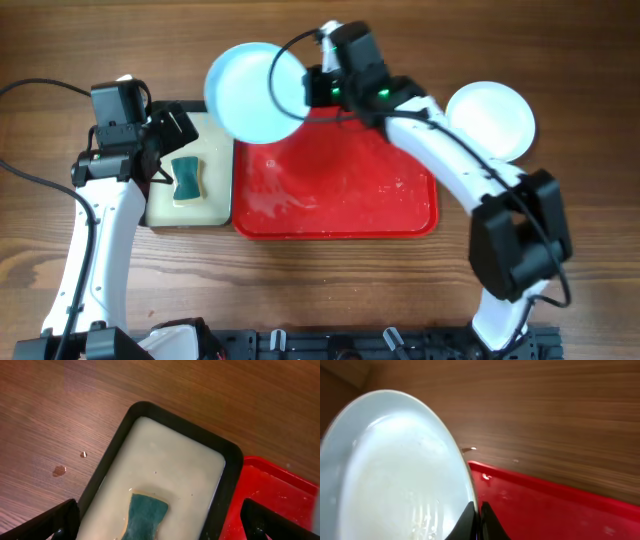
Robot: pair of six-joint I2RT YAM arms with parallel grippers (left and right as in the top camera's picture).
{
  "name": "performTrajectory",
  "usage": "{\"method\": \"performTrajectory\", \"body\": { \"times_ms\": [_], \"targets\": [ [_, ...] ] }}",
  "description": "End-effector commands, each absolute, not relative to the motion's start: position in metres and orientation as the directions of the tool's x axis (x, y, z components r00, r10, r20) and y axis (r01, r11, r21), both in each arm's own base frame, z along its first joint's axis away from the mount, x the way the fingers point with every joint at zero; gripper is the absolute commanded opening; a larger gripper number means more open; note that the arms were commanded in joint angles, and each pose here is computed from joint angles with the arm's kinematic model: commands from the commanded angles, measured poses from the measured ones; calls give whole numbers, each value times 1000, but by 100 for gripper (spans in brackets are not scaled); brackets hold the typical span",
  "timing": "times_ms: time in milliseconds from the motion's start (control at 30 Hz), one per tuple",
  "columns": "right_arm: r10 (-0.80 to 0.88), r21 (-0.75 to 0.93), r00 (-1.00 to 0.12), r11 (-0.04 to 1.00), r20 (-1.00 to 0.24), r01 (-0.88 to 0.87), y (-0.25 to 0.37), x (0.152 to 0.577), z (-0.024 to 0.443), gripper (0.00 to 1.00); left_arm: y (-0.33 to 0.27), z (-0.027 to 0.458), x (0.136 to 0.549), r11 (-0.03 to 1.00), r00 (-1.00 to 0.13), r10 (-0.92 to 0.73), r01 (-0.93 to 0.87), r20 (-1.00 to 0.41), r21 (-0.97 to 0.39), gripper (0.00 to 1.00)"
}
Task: Clean dirty plates on tray and stack at the side
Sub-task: 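Swing the light-blue plate right and stack it on the white plates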
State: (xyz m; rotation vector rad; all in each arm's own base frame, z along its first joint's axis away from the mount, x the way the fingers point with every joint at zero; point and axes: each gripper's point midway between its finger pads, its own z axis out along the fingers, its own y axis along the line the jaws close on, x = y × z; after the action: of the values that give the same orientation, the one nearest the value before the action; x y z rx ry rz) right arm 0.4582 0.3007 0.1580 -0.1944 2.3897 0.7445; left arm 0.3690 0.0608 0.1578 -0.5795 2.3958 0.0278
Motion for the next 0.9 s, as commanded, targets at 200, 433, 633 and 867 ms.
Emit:
{"method": "performTrajectory", "body": {
  "times_ms": [200,433,633,867],
  "targets": [
    [98,432,-843,886,-529,-168,202,457,181,4,65,164,371,891,-659,-416,-433,-626,-136,100],
    [203,422,-871,907,-447,-6,138,460,167,4,65,164,371,891,-659,-416,-433,-626,-136,100],
    [341,401,-870,897,-357,187,61,454,154,4,65,164,371,891,-659,-416,-433,-626,-136,100],
    [475,378,-835,853,-278,359,-8,438,144,4,65,164,371,891,-659,-416,-433,-626,-136,100]
  ]
}}
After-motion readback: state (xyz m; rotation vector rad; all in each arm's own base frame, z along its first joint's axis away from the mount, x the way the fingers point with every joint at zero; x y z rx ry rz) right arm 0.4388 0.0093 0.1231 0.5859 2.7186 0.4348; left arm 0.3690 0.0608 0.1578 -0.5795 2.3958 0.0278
